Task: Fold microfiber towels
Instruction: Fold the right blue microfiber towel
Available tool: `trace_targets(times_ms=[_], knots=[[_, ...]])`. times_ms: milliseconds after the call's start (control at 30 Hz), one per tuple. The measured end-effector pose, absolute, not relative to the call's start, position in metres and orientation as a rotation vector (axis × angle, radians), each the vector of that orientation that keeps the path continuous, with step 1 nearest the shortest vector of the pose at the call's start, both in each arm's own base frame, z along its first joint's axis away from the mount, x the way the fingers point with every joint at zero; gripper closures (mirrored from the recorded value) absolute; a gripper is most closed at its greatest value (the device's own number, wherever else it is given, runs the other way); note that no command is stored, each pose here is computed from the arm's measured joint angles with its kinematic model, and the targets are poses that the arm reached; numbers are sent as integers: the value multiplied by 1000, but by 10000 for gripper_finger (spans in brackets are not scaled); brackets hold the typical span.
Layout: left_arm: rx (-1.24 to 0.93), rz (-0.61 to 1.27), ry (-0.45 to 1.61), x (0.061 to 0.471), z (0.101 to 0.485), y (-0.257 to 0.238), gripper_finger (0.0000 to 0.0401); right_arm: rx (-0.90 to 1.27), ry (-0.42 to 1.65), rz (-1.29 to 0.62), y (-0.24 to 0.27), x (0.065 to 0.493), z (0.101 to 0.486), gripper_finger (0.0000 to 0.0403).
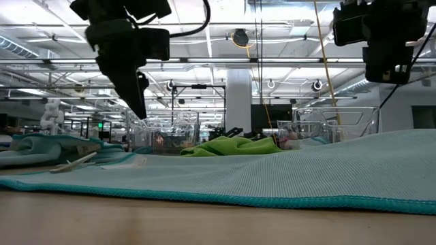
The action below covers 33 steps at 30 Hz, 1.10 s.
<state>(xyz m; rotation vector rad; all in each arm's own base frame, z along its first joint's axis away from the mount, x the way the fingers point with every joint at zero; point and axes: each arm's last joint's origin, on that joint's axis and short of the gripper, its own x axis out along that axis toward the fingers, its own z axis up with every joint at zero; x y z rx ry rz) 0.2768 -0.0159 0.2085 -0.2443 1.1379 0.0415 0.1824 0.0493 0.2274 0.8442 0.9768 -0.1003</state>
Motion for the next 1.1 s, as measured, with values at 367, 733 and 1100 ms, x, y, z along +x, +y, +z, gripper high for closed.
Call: trace_targets(times_ms=[367,733,1100], knots=[[-168,-1,1085,266,172,-16,149,849,993,-75,49,182,227,353],[-172,-30,1009,251,139,-9,192,1010,1001,-87,46,185,229,353],[-109,-106,943,243,125,-4,192,1121,858,-183,37,194,235,353]])
